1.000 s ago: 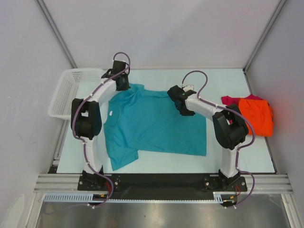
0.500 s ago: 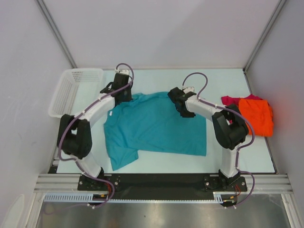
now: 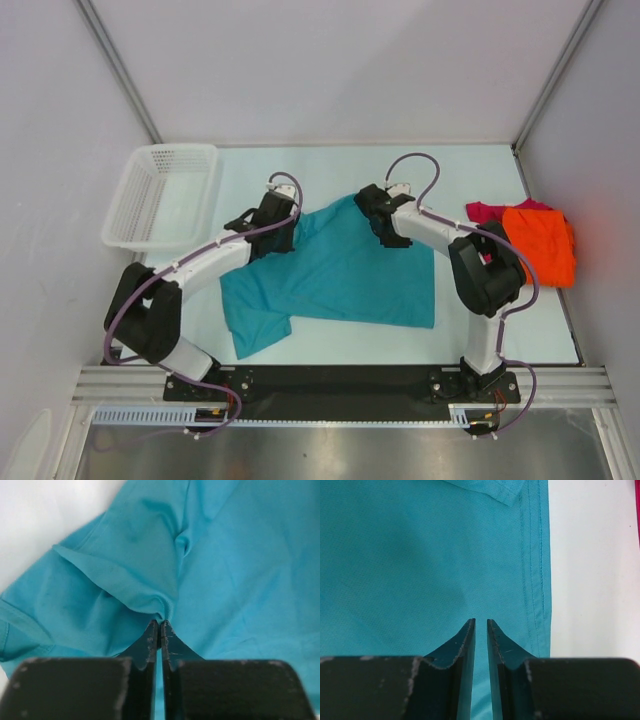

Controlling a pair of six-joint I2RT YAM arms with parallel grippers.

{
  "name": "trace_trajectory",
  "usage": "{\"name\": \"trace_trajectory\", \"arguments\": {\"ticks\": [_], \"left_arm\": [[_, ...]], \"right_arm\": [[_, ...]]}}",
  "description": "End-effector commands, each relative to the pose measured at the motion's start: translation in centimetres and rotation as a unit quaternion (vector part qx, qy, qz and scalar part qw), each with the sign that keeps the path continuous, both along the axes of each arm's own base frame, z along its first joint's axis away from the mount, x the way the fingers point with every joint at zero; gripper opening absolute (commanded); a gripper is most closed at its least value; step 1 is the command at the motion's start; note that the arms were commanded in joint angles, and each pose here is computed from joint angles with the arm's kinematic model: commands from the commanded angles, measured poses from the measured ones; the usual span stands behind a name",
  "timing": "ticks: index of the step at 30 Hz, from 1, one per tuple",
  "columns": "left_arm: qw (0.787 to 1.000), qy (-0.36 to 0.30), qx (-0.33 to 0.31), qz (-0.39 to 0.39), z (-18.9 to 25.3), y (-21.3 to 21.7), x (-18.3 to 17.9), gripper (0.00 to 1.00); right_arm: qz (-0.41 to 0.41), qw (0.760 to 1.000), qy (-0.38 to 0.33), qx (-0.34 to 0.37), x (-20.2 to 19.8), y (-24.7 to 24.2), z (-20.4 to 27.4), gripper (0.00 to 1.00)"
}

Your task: Fold and stack the t-shirts

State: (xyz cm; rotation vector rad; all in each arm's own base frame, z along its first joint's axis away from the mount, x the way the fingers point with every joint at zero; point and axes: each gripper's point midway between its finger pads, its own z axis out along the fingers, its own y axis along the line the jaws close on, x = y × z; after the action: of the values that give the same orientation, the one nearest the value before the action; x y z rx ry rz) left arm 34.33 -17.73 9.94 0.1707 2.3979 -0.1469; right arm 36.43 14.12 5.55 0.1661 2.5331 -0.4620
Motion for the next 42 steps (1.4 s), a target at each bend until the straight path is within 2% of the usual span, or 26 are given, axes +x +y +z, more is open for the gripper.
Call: {"name": "trace_trajectory", "arguments": {"ticks": [1, 2, 5, 6, 15, 23, 29, 42], "left_arm": [[0.999, -0.012, -0.007, 0.033, 1.0, 0.4, 0.3, 0.23], [0.999, -0.01, -0.002, 0.037, 0.9, 0.5, 0.5, 0.51], [0.999, -0.023, 0.007, 0.048, 2.1, 0.5, 1.8, 0.76], [0.998, -0.027, 0.014, 0.051, 2.3, 0.3, 2.7, 0.77], [0.997, -0.023, 0.026, 0.07, 1.7, -1.0, 8.3, 0.76], [0.992, -0.002, 0.006, 0.125, 0.5, 2.9, 10.8, 0.72], [0.989, 0.012, 0.006, 0.145, 0.0, 5.6, 10.8, 0.7], [0.989, 0.043, -0.012, 0.142, -2.0, 5.5, 8.3, 0.67]], "right_arm": [[-0.009, 0.999, -0.03, 0.012, 0.1, 0.0, 1.8, 0.21], [-0.009, 0.999, -0.029, 0.013, 0.0, 0.0, 1.8, 0.21], [-0.009, 0.999, -0.031, 0.014, 0.0, 0.0, 2.0, 0.21], [-0.01, 0.999, -0.032, 0.014, 0.0, 0.0, 2.1, 0.21], [-0.013, 0.999, -0.033, 0.003, -0.3, -0.7, 2.7, 0.21], [-0.014, 0.999, -0.032, -0.007, -0.4, -1.3, 3.0, 0.21], [-0.01, 1.0, -0.028, -0.006, -0.2, -0.7, 2.6, 0.21], [-0.006, 1.0, -0.02, -0.012, -0.6, -0.3, 2.0, 0.21]]}}
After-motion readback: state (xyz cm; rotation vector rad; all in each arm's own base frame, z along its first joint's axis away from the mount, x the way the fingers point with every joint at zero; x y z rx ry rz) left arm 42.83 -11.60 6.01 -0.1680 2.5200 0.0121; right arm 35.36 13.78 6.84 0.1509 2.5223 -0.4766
